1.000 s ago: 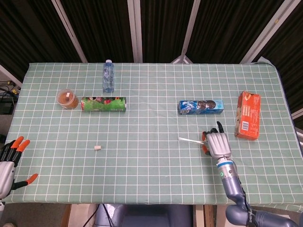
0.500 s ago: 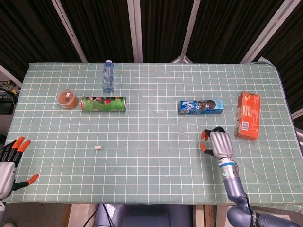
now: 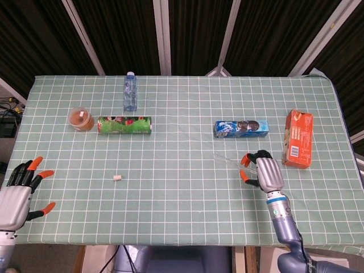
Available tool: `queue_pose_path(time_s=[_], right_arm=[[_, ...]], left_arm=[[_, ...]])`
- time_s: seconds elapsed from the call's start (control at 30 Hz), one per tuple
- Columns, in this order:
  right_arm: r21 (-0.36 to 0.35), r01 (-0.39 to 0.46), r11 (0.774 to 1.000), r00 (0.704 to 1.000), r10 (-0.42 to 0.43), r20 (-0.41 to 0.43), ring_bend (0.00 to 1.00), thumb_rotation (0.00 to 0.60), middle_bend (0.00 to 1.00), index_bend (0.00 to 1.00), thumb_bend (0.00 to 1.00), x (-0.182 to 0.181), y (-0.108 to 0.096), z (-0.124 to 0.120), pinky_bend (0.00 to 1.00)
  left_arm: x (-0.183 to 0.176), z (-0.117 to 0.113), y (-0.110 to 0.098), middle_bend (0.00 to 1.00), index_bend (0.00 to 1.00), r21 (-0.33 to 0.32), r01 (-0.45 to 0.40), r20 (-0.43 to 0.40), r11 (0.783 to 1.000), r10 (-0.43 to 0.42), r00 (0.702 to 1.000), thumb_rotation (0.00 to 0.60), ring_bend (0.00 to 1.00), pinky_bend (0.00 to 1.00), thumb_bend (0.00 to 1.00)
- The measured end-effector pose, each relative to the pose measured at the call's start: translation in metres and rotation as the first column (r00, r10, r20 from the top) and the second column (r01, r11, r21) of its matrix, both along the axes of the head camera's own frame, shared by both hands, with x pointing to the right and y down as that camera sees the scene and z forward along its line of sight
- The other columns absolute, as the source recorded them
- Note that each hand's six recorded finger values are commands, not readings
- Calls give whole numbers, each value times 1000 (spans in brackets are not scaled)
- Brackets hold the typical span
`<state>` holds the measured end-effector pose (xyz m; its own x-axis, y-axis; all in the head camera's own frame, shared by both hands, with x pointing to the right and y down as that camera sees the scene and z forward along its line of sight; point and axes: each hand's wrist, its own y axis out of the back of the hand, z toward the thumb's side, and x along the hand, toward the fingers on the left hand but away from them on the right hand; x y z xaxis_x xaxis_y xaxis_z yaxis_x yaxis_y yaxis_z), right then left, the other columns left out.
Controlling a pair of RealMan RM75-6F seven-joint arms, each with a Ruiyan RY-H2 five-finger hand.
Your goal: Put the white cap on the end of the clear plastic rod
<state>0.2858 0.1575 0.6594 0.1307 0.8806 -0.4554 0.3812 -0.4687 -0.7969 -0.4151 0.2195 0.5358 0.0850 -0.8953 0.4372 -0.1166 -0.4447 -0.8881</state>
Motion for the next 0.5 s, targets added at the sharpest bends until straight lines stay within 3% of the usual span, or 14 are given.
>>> queue_pose_path(time_s=[0.2,0.5], right_arm=[[3,9,1000,1000,-9,12,381,600,579,769,586,0,3,-1,216],[10,-2,1000,1000,1,26,381,600,582,771,585,4,2,-3,216]], left_arm=[[26,20,-23,94,377,-61,-60,79,996,65,995,600,0,0,255],[69,66,-53,114,408,-144,-42,150,989,64,987,600,0,0,274]])
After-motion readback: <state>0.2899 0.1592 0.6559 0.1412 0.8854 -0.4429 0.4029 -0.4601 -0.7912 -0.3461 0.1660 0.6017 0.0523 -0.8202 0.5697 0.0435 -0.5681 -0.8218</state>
